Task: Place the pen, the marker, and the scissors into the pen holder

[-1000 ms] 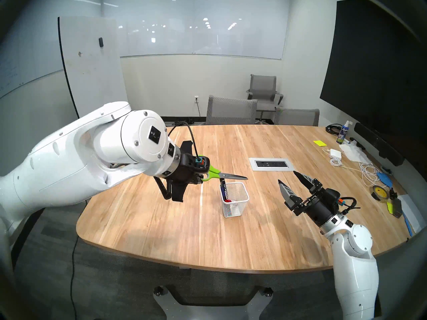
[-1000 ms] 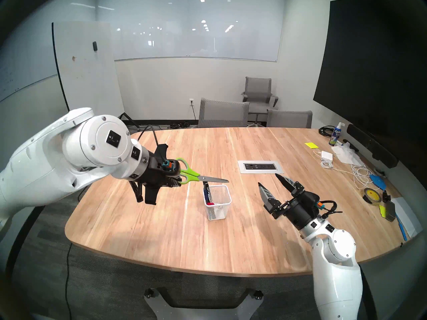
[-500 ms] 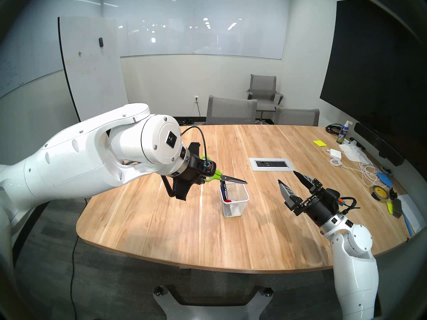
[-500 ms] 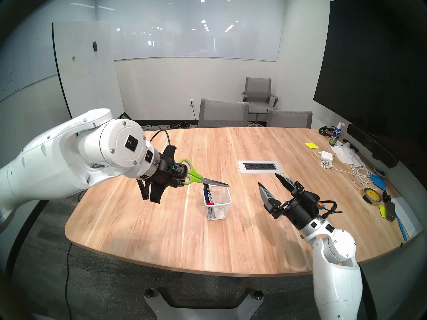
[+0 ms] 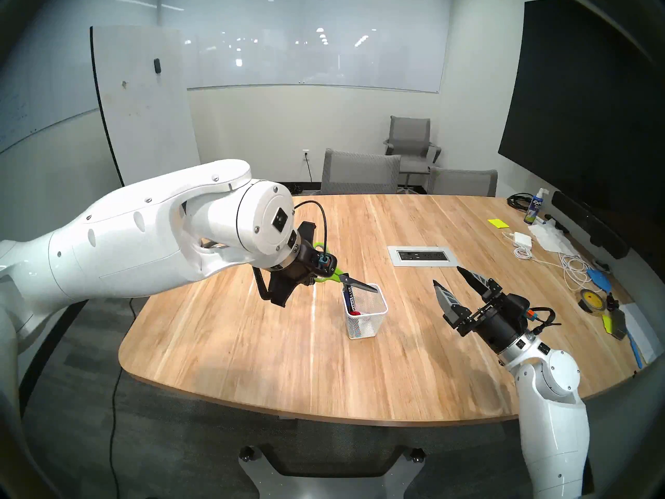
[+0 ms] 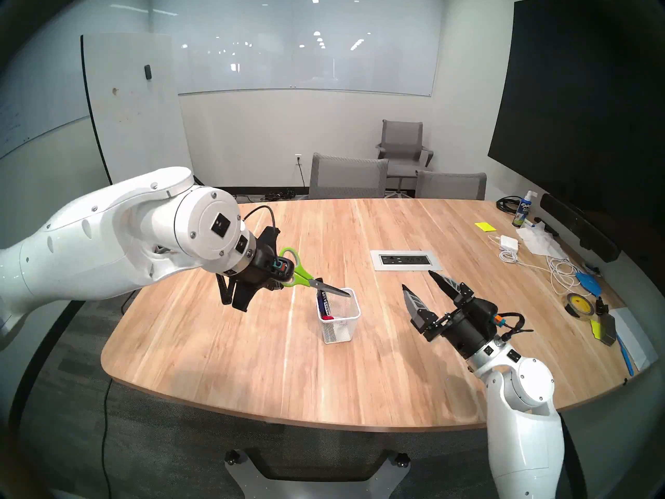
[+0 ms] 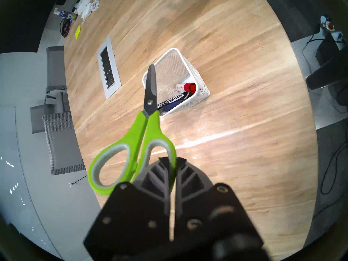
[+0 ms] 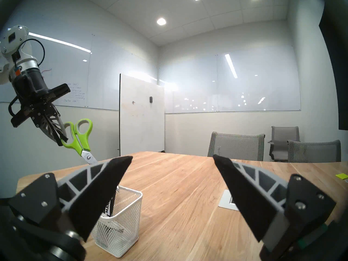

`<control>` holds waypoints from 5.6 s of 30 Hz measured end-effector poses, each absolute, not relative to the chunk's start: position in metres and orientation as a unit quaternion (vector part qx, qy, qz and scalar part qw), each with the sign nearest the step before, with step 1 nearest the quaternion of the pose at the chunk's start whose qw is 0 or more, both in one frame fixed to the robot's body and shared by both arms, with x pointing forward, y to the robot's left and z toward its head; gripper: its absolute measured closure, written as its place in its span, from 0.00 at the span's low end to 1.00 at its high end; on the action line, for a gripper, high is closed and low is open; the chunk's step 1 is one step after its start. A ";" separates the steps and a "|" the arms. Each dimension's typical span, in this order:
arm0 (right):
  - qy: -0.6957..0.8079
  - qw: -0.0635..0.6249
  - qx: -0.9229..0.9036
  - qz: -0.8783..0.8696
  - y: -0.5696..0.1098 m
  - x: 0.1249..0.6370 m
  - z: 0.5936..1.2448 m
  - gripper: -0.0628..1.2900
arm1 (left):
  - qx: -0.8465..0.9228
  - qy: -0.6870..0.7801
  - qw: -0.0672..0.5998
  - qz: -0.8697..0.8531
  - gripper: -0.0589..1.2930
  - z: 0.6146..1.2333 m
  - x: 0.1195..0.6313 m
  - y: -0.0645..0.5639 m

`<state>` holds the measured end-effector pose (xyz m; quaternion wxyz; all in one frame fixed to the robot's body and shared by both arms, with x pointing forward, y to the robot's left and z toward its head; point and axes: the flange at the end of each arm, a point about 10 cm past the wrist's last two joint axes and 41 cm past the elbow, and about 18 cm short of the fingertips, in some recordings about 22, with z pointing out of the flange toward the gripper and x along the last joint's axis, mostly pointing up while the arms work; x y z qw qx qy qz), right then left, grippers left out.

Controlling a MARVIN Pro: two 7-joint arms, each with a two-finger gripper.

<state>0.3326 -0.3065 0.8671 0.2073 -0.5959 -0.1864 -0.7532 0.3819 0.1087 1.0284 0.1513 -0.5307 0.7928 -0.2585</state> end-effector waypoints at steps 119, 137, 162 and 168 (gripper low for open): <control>-0.186 0.207 -0.596 -0.753 -0.307 0.333 0.867 0.05 | -0.333 0.906 0.227 -0.126 0.94 0.983 0.413 0.030; -0.187 0.207 -0.596 -0.753 -0.307 0.333 0.867 0.05 | -0.440 0.850 0.213 -0.196 0.02 1.016 0.417 0.045; -0.187 0.207 -0.596 -0.753 -0.307 0.333 0.867 0.05 | -0.631 0.688 0.168 -0.315 0.02 1.008 0.412 0.122; -0.187 0.208 -0.596 -0.753 -0.307 0.333 0.866 0.05 | -0.664 0.647 0.165 -0.337 0.02 1.005 0.412 0.141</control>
